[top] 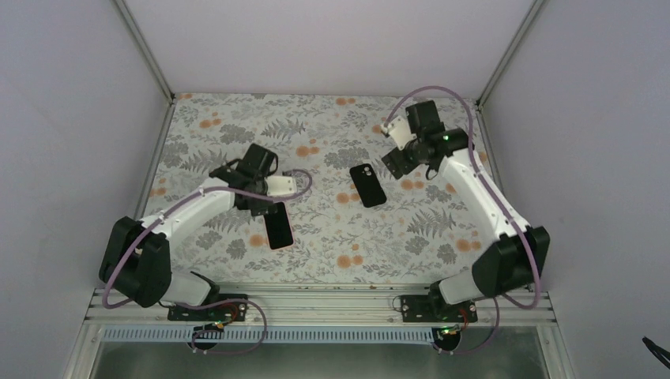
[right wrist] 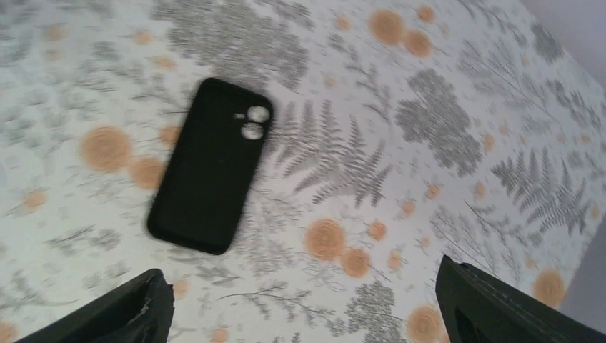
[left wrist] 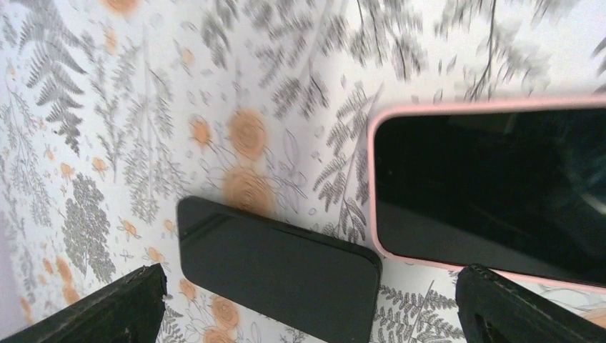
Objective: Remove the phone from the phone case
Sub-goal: Place the phone case at the center of the board, then adjust the phone at the center of the board.
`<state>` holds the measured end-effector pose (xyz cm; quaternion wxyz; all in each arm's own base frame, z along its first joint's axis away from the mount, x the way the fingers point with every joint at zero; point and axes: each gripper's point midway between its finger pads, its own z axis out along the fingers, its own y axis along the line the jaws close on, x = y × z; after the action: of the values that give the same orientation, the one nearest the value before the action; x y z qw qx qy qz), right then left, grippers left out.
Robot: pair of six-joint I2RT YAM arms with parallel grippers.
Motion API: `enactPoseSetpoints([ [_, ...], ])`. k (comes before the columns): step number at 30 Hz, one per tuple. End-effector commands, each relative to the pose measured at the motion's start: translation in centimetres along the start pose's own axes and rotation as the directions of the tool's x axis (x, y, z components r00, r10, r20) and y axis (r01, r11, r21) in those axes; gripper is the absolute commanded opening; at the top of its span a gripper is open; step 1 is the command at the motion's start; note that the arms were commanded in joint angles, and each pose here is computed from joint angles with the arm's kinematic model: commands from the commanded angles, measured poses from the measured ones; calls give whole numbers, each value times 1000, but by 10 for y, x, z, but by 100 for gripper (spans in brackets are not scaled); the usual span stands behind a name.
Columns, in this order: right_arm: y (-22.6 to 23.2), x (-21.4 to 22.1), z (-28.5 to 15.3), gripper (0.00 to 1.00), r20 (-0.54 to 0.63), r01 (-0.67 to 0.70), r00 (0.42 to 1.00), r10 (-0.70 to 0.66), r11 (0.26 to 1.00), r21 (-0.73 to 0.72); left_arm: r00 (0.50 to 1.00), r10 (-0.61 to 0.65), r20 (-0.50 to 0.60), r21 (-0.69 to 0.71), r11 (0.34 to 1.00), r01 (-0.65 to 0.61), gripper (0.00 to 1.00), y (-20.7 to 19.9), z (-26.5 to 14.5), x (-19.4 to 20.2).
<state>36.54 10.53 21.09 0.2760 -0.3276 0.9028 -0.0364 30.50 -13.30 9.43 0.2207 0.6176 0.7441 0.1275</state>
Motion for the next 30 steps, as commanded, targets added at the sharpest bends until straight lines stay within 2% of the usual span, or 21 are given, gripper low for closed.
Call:
enactPoseSetpoints([
  [1,56,4,-12,94,57,181,983,-177,982,-60,990,-128,61,149,982,118,100,10,-27,-15],
  [4,111,3,-22,93,170,306,944,-283,944,-124,951,-264,161,89,964,252,100,68,-39,-26],
  [6,143,2,-26,93,226,355,922,-315,920,-164,887,-399,232,89,917,389,100,112,-47,-24],
  [8,172,-1,-29,92,276,394,902,-331,893,-215,798,-535,278,125,843,522,100,149,-51,-18],
  [11,204,-9,-29,81,336,456,872,-356,841,-292,663,-693,285,235,720,652,100,184,-48,-6],
  [12,215,-11,-29,74,363,491,853,-374,812,-317,624,-731,276,264,682,682,100,191,-45,-1],
  [14,240,-16,-26,57,416,555,815,-403,749,-362,579,-778,243,310,628,714,100,197,-30,5],
  [17,274,-29,-22,9,457,599,791,-406,666,-445,556,-807,200,333,590,735,100,196,-6,9],
  [18,288,-31,-19,4,461,611,786,-413,636,-472,553,-811,192,347,583,735,100,194,1,8],
  [23,367,-30,11,4,476,714,700,-532,507,-483,525,-834,169,401,544,737,100,192,22,4],
  [27,419,-36,36,4,450,719,691,-565,472,-511,525,-838,145,408,535,740,100,191,34,6],
  [30,440,-38,49,4,461,726,684,-566,461,-510,532,-836,133,400,536,743,100,188,38,10],
])
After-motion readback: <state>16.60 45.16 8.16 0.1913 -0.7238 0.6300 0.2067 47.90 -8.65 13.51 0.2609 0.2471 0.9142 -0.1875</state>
